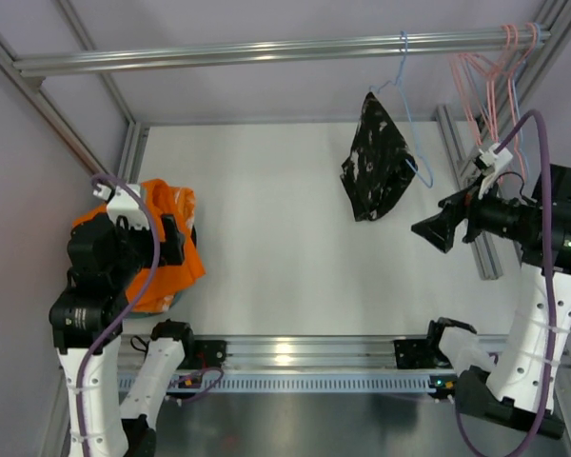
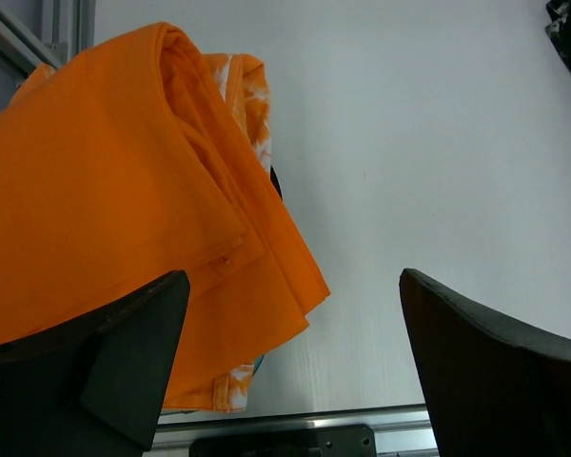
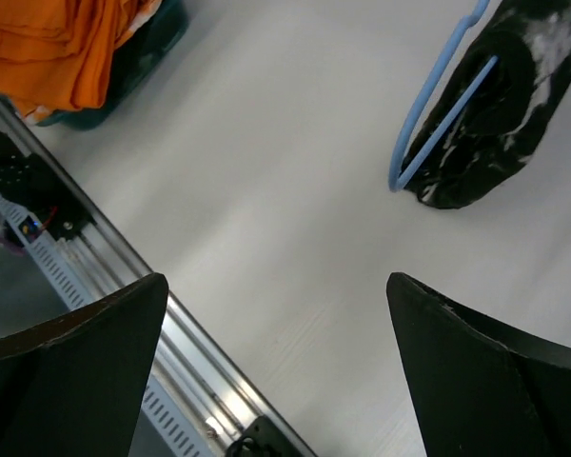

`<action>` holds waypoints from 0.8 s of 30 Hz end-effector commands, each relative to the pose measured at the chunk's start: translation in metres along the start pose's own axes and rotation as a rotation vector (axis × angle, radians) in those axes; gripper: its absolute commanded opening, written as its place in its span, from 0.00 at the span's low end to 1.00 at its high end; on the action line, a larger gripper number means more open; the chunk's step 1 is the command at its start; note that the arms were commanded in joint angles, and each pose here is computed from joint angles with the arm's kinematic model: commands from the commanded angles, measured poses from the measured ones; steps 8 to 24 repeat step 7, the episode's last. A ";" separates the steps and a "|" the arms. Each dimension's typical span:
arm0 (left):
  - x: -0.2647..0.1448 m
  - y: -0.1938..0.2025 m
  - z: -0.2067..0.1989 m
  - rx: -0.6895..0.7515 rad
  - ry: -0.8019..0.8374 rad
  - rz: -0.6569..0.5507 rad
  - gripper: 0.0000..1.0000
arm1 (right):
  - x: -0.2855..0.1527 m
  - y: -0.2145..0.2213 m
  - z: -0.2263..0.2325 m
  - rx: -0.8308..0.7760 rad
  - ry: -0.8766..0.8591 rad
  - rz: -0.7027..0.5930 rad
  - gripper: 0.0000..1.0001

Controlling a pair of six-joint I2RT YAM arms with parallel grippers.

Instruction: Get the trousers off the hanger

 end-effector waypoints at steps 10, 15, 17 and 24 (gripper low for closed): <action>-0.016 0.000 0.000 0.013 -0.013 -0.032 0.98 | 0.005 0.033 0.032 0.061 -0.111 0.020 0.99; -0.016 0.000 0.000 0.013 -0.013 -0.032 0.98 | 0.005 0.033 0.032 0.061 -0.111 0.020 0.99; -0.016 0.000 0.000 0.013 -0.013 -0.032 0.98 | 0.005 0.033 0.032 0.061 -0.111 0.020 0.99; -0.016 0.000 0.000 0.013 -0.013 -0.032 0.98 | 0.005 0.033 0.032 0.061 -0.111 0.020 0.99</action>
Point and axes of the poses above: each gripper's point midway between its finger pads, its own x axis out along the fingers, its own z axis along the line the jaws close on, y = z × x, the point moved 10 cm from there along -x, back along the fingers, and after that the axes turned 9 degrees about x, right-handed, at the moved point
